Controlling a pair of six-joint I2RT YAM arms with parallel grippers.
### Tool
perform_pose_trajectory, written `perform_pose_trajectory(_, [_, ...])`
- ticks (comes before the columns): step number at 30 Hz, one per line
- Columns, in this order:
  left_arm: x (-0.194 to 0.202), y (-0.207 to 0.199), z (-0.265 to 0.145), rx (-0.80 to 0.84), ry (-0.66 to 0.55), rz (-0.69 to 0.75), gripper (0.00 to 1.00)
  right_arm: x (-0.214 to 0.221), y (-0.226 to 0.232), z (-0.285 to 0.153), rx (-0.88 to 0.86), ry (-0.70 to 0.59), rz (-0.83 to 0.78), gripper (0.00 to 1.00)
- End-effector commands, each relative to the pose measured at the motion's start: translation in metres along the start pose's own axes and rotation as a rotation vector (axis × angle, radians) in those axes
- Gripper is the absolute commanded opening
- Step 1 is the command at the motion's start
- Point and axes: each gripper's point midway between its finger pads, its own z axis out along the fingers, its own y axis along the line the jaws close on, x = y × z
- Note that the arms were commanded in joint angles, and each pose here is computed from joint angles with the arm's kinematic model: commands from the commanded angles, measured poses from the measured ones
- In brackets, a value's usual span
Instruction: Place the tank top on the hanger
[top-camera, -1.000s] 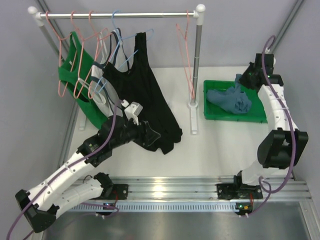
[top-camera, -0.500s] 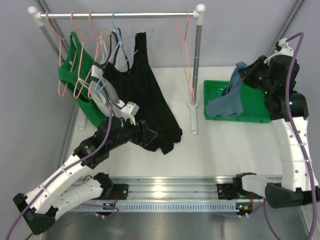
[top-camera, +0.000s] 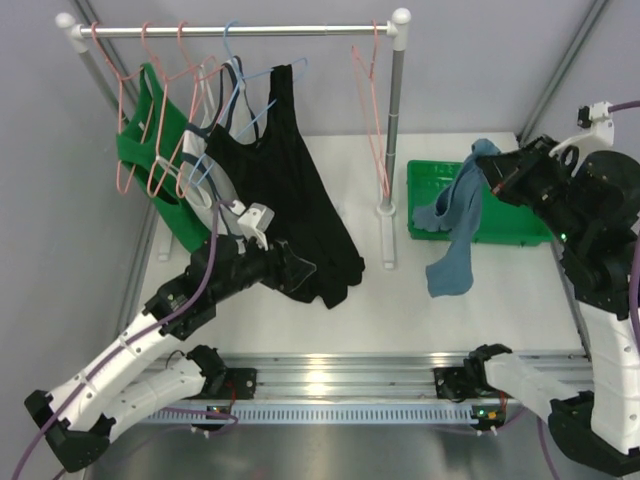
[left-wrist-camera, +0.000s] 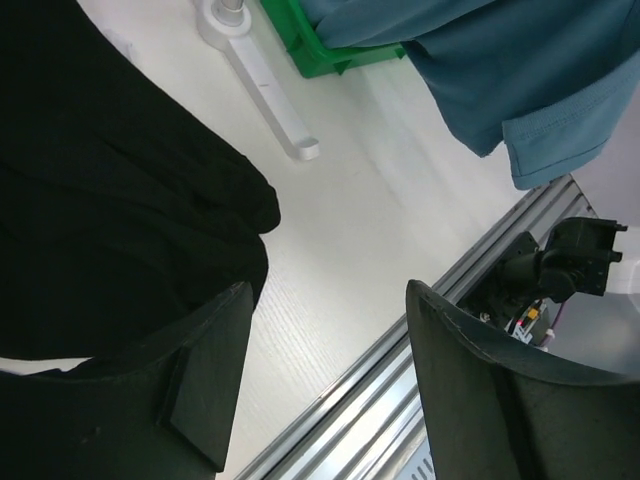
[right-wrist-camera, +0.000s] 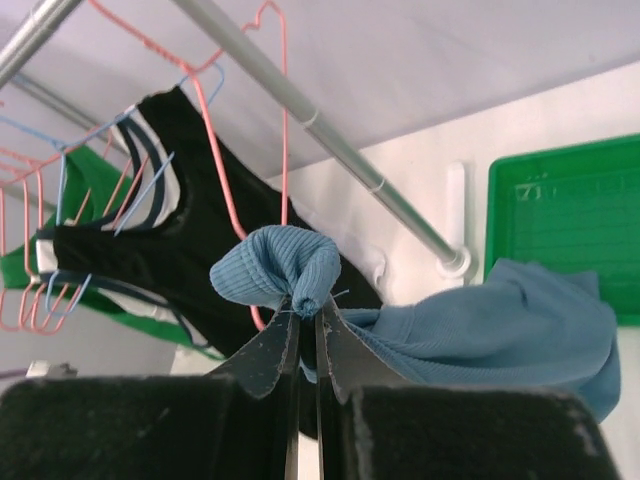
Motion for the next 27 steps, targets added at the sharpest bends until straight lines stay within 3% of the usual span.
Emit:
perform_pose_trajectory(1, [-0.006,-0.017,0.006,0.091,-0.045,-0.059,0.68,0.021,0.013,-0.005,-0.096,0.026,0.071,0.00])
perform_pose_trajectory(5, [0.012,-0.034,0.025,0.218,-0.053,-0.188,0.69,0.051,-0.004,-0.004,-0.084,0.040,0.098,0.00])
perform_pose_trajectory(6, [0.031,-0.030,0.034,0.218,-0.034,-0.234,0.71,0.056,-0.006,-0.003,-0.083,0.047,0.097,0.00])
perform_pose_trajectory(7, [0.024,-0.040,0.038,0.264,-0.092,-0.232,0.72,0.062,-0.009,-0.001,-0.075,0.060,0.098,0.00])
perform_pose_trajectory(11, [0.064,-0.060,0.072,0.257,-0.085,-0.212,0.73,0.065,-0.009,-0.003,-0.072,0.075,0.093,0.00])
perform_pose_trajectory(18, [0.071,-0.108,0.124,0.368,-0.205,-0.170,0.74,0.061,-0.007,-0.007,-0.059,0.098,0.073,0.00])
perform_pose_trajectory(22, [0.085,-0.110,0.163,0.357,-0.210,-0.148,0.73,0.054,-0.004,-0.012,-0.058,0.097,0.060,0.00])
perform_pose_trajectory(27, [0.083,-0.117,0.182,0.382,-0.249,-0.142,0.74,0.051,-0.002,-0.013,-0.055,0.104,0.050,0.00])
